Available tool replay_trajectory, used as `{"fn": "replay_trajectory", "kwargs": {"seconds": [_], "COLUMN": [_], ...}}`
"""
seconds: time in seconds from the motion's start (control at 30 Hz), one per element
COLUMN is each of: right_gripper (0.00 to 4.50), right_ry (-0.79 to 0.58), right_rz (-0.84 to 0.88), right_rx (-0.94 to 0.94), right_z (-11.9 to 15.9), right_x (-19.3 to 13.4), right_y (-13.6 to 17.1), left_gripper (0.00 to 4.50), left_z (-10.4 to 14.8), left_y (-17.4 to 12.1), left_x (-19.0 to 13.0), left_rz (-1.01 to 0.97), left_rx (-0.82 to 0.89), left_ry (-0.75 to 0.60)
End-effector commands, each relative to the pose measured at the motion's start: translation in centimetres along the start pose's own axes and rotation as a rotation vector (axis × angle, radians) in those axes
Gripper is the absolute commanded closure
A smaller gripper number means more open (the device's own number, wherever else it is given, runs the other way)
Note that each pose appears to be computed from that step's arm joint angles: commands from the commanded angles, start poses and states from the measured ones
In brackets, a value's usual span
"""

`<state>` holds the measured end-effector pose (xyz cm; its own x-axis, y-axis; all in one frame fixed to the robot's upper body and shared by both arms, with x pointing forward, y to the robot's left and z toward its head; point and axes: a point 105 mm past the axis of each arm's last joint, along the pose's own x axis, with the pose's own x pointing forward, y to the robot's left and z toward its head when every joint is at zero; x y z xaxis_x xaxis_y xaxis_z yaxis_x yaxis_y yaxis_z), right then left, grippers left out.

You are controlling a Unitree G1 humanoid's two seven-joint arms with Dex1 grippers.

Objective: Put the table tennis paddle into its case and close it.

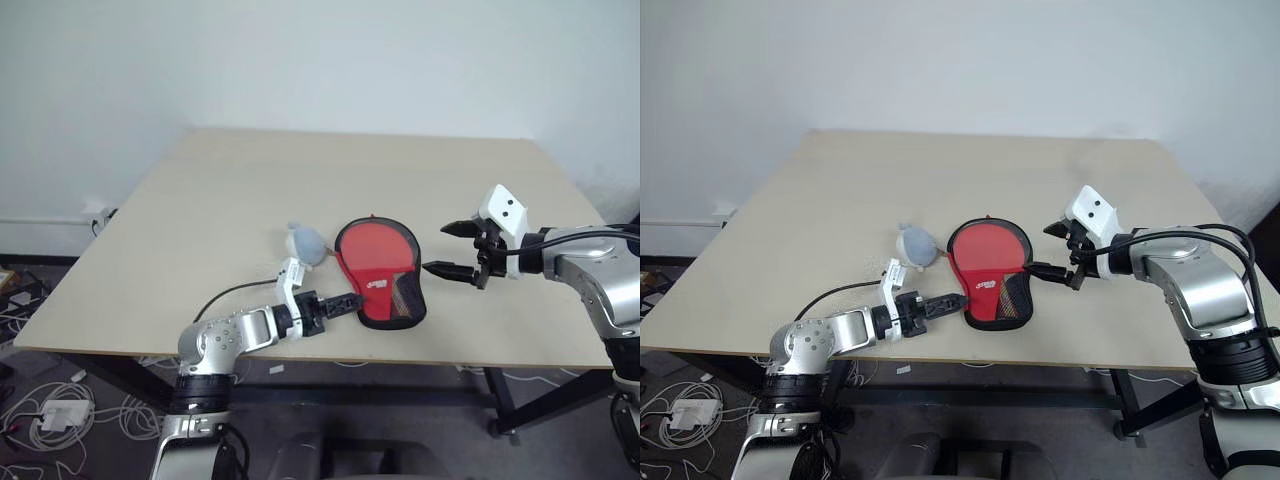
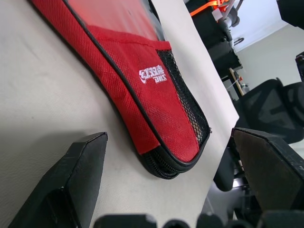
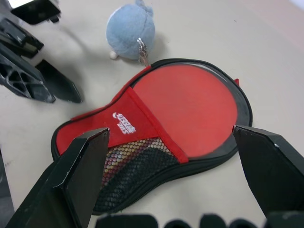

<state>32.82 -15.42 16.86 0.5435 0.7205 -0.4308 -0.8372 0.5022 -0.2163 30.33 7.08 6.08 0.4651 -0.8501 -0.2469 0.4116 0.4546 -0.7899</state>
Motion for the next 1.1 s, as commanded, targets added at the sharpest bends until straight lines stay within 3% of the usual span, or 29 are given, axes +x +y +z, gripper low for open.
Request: {"fn": "replay_trajectory", "kwargs": {"seconds": [0.03,0.47,1.1], "right_gripper": [0.00,0.00,0.00], "right_ry": [-0.054,-0.068,-0.075], "right_rz": [-0.015,0.006,0.022], "right_rx": [-0.023,-0.003,0.022], "right_z": [1.5,1.7,1.6], "right_x": [-0.3,0.5,1.1], "right_y": [0.1,1.1,2.1], "left_gripper": [0.03,0.03,0.03], "left_z": [0.1,-1.6,-0.6], "left_y": [0.2,0.8,-1.9], "left_x": [0.5,2.1,4.9], "left_rz": [0.005,0.034,-0.097], "left_rx": [-0.049,-0.174,-0.293], "left_ry": [0.019,0.124,0.138]}}
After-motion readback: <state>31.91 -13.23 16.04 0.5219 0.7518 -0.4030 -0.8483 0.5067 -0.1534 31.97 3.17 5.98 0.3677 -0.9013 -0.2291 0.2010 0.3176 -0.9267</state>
